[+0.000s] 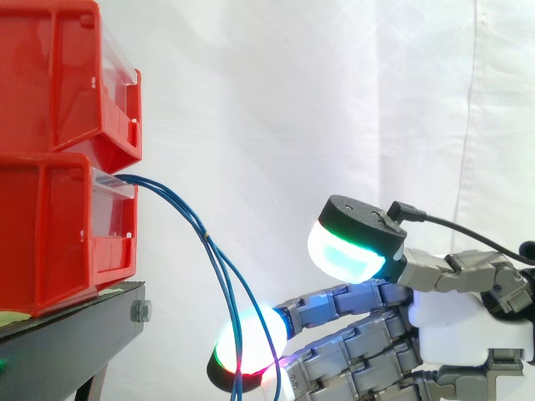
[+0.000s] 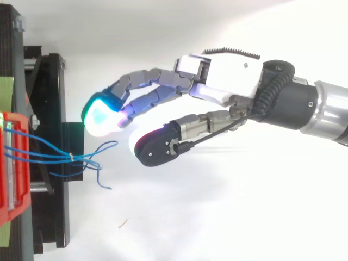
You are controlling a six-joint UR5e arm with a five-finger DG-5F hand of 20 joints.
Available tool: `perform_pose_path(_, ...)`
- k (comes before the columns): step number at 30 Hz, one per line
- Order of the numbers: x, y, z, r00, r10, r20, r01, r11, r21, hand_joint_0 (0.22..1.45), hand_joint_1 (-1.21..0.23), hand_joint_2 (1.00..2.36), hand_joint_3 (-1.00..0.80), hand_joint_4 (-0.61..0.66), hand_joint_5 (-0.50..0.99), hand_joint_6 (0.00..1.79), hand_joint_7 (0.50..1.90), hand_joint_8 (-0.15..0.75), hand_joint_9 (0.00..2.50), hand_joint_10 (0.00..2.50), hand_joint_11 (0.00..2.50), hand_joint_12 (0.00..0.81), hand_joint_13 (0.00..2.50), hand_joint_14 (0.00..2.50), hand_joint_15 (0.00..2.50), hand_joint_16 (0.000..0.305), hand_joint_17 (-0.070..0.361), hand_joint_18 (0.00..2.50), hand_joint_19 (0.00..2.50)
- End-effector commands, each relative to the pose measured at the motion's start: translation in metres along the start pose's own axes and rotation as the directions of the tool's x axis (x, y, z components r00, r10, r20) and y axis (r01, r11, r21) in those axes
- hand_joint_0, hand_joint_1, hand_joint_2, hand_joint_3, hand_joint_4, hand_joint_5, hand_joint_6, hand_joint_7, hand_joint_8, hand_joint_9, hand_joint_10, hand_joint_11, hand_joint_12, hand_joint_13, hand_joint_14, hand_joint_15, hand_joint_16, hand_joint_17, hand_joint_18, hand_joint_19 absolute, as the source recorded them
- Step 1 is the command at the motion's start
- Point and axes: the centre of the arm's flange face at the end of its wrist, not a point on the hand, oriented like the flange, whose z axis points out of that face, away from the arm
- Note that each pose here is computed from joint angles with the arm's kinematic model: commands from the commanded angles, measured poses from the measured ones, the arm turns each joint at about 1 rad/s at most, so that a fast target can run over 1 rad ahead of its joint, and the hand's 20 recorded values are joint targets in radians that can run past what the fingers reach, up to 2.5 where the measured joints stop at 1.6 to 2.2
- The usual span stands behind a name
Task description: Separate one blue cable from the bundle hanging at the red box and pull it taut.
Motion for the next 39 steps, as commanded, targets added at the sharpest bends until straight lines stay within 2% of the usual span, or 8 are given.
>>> perform_pose_path(1,0.0,0.0,0.0,0.9994,0.025,-0.023,-0.025,0.9997,-0.003,0.53,-0.56,1.0,-0.46,0.25,-0.19,0.5,0.77,0.249,0.75,0.01,0.38,0.33,0.67,0.01,0.4,0.046,0.103,0.53,0.45)
perform_pose_path(11,0.002,0.002,0.003,0.9952,0.076,-0.063,-0.077,0.9967,-0.024,0.54,-0.57,1.0,-0.46,0.25,-0.19,0.5,0.78,0.252,0.79,0.01,0.4,0.328,0.7,0.01,0.41,0.045,0.101,0.54,0.46)
perform_pose_path(14,0.002,-0.013,0.005,0.9936,0.091,-0.068,-0.091,0.9958,-0.008,0.54,-0.57,1.0,-0.46,0.25,-0.19,0.5,0.78,0.253,0.78,0.01,0.41,0.325,0.7,0.02,0.41,0.045,0.101,0.54,0.46)
perform_pose_path(15,0.002,-0.026,0.006,0.9906,0.11,-0.081,-0.11,0.9939,0.008,0.54,-0.57,1.0,-0.46,0.25,-0.19,0.5,0.78,0.253,0.78,0.02,0.4,0.326,0.7,0.01,0.42,0.045,0.101,0.54,0.46)
perform_pose_path(19,0.004,-0.025,0.009,0.9836,0.147,-0.104,-0.147,0.9891,0.008,0.54,-0.57,1.0,-0.46,0.26,-0.19,0.5,0.78,0.254,0.79,0.01,0.41,0.328,0.7,0.01,0.42,0.045,0.101,0.54,0.46)
perform_pose_path(25,-0.005,-0.017,0.015,0.9837,0.141,-0.111,-0.143,0.9896,-0.012,0.54,-0.59,1.0,-0.46,0.26,-0.19,0.5,0.78,0.255,0.79,0.01,0.42,0.327,0.71,0.02,0.42,0.045,0.101,0.55,0.46)
perform_pose_path(30,-0.009,-0.015,0.017,0.9874,0.111,-0.112,-0.115,0.9929,-0.029,0.58,-0.71,1.0,-0.5,0.25,-0.18,0.5,0.78,0.242,0.78,0.01,0.42,0.319,0.74,0.02,0.43,0.042,0.096,0.59,0.48)
perform_pose_path(39,-0.013,-0.006,0.025,0.9844,0.111,-0.137,-0.12,0.9909,-0.062,0.6,-0.79,1.0,-0.5,0.25,-0.18,0.5,0.78,0.232,0.77,0.01,0.42,0.315,0.73,0.02,0.42,0.041,0.092,0.6,0.47)
